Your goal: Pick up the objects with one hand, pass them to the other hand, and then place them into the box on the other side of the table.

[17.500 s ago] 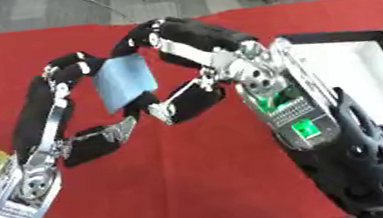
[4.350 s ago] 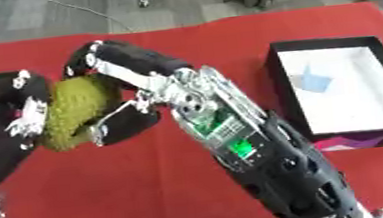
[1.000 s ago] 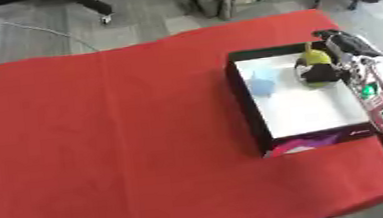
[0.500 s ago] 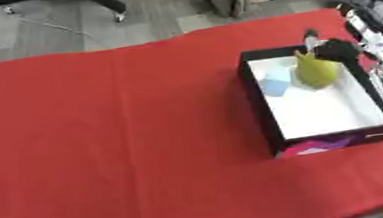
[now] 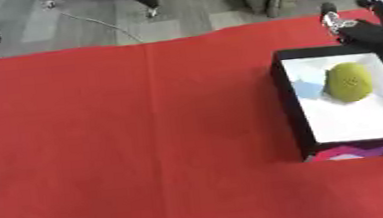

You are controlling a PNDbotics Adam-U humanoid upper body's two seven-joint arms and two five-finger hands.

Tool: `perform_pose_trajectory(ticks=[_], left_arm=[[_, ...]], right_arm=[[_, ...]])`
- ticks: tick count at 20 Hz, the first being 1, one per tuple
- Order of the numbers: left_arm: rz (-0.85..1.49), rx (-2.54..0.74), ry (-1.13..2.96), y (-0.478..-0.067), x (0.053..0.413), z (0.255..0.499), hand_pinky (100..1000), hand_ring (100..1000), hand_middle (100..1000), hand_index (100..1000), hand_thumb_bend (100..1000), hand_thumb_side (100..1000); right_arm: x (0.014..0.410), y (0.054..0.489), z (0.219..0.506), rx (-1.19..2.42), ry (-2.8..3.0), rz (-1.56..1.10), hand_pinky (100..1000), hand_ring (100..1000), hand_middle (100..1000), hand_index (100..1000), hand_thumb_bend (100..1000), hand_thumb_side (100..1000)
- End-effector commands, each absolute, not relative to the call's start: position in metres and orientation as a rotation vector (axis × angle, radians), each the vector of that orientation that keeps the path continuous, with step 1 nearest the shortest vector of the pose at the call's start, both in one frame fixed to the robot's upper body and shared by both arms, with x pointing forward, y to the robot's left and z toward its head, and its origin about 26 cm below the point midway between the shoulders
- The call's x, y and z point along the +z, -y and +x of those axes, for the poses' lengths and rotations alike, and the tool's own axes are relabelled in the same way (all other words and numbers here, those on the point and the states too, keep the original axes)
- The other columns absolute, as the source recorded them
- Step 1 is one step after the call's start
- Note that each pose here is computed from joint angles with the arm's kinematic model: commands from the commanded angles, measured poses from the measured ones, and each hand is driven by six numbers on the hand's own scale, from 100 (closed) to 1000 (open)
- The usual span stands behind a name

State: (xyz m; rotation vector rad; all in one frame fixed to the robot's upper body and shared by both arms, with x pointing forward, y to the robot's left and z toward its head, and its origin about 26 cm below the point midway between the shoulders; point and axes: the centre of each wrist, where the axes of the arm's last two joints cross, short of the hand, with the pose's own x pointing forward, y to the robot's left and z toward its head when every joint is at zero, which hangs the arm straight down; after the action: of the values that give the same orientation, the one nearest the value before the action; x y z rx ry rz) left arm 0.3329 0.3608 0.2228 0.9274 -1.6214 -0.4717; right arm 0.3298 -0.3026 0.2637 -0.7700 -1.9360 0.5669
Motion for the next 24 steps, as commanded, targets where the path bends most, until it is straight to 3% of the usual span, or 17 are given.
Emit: perform_pose_trajectory(ticks=[1, 3, 4, 5, 7, 16, 17, 24], left_arm=[[0.911, -0.573, 1.503, -0.380, 0.244, 0.333, 789, 782, 765, 898, 274, 589], [0.896, -0.626, 1.424, -0.389, 0.248, 0.335, 807, 796, 775, 900, 331, 536], [0.888, -0.648, 1.386, -0.394, 0.250, 0.336, 816, 804, 778, 900, 302, 503], [0.880, -0.667, 1.349, -0.399, 0.252, 0.337, 819, 806, 780, 900, 385, 490], [0.876, -0.700, 1.286, -0.408, 0.256, 0.338, 828, 814, 784, 899, 436, 452], [0.868, -0.781, 1.151, -0.425, 0.263, 0.340, 847, 830, 794, 900, 488, 412], [0.870, -0.785, 1.123, -0.427, 0.261, 0.340, 866, 848, 807, 906, 527, 381], [0.857, -0.773, 0.961, -0.446, 0.259, 0.346, 893, 866, 822, 910, 555, 351]], right_arm=[[0.279, 0.301, 0.323, 0.591, 1.997, -0.810, 994, 1000, 940, 1000, 100, 442], [0.280, 0.300, 0.322, 0.590, 2.010, -0.816, 993, 1000, 946, 1000, 100, 441], [0.280, 0.300, 0.323, 0.590, 2.012, -0.819, 992, 1000, 950, 1000, 100, 445], [0.279, 0.300, 0.323, 0.591, 2.013, -0.819, 992, 1000, 950, 1000, 100, 443], [0.279, 0.300, 0.323, 0.591, 2.012, -0.821, 991, 1000, 945, 1000, 100, 431], [0.277, 0.301, 0.323, 0.589, 2.016, -0.829, 989, 1000, 930, 1000, 100, 401], [0.277, 0.302, 0.324, 0.585, 2.011, -0.833, 989, 1000, 924, 991, 100, 424], [0.273, 0.306, 0.326, 0.561, 1.990, -0.844, 990, 1000, 922, 988, 100, 434]])
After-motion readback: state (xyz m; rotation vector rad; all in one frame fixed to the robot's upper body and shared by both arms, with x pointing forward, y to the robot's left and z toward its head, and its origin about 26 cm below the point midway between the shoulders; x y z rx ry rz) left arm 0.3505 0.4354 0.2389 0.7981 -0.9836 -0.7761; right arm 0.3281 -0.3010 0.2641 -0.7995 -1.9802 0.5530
